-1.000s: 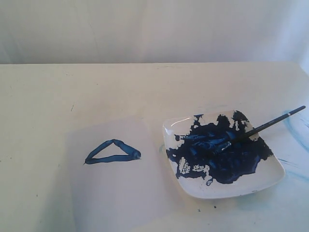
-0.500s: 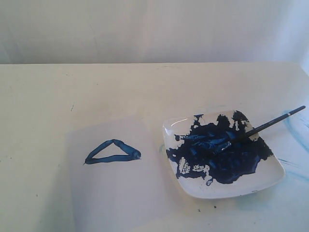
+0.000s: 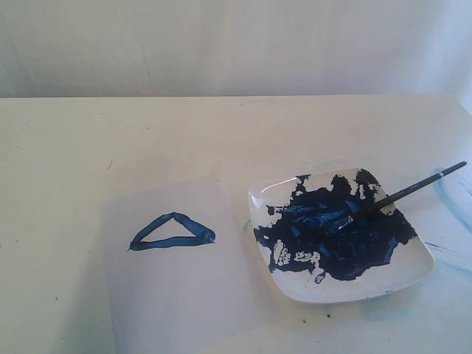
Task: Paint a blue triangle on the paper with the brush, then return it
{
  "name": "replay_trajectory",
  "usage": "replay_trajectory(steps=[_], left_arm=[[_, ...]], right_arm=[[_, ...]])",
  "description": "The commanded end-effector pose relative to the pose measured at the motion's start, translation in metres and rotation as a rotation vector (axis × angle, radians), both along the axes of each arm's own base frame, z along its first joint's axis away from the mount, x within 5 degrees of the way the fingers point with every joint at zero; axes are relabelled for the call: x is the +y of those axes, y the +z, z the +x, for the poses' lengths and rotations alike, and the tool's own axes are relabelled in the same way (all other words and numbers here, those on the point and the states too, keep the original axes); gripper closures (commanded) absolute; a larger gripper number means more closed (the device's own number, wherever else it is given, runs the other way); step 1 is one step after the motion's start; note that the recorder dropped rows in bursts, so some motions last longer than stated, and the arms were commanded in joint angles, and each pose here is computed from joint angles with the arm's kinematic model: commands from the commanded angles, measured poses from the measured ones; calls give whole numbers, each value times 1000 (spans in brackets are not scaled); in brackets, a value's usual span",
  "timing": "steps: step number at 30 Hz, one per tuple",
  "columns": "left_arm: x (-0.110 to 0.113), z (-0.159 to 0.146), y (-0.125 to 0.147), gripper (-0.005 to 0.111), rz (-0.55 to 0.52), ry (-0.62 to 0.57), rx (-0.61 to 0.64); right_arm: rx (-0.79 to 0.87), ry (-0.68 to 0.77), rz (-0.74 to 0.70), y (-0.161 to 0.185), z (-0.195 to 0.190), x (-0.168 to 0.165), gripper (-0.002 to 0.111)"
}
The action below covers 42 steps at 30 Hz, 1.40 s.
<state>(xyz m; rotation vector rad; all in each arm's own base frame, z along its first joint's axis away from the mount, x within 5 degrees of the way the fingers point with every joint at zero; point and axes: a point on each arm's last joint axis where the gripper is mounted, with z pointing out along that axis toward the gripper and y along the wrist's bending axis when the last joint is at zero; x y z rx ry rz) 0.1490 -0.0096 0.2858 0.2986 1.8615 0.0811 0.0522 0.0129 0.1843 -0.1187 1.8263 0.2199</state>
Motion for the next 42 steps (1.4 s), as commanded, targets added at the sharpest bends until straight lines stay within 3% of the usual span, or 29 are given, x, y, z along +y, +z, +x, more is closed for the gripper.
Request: replay_trajectory(steps=[1,10,17,21,28,31,39,42], left_arm=[[0,-2,-2,107,-24,6,5],[0,-11,6,107,-25,3,-47],[6,-61,37,107,-10,57,-317],[3,-88,40,107,-2,53,-382],[-3,-117,10,107,-14,20,-436],[-3,-115,-4,107,-35,19,-412],[-4,-113,-7,107,-110,13,-409],[-1,-108,-19,107,-127,45,-346]], right_arm=[[-11,6,-7,-1,0,0,108],[-11,6,-7,-1,0,0,108],[-9,7,-8,-1,0,0,108],[-9,7,-8,-1,0,0,108],[-9,7,-10,-1,0,0,108],[-9,7,-10,-1,0,0,108],[-9,7,-8,-1,0,0,108],[-9,7,-8,-1,0,0,108]])
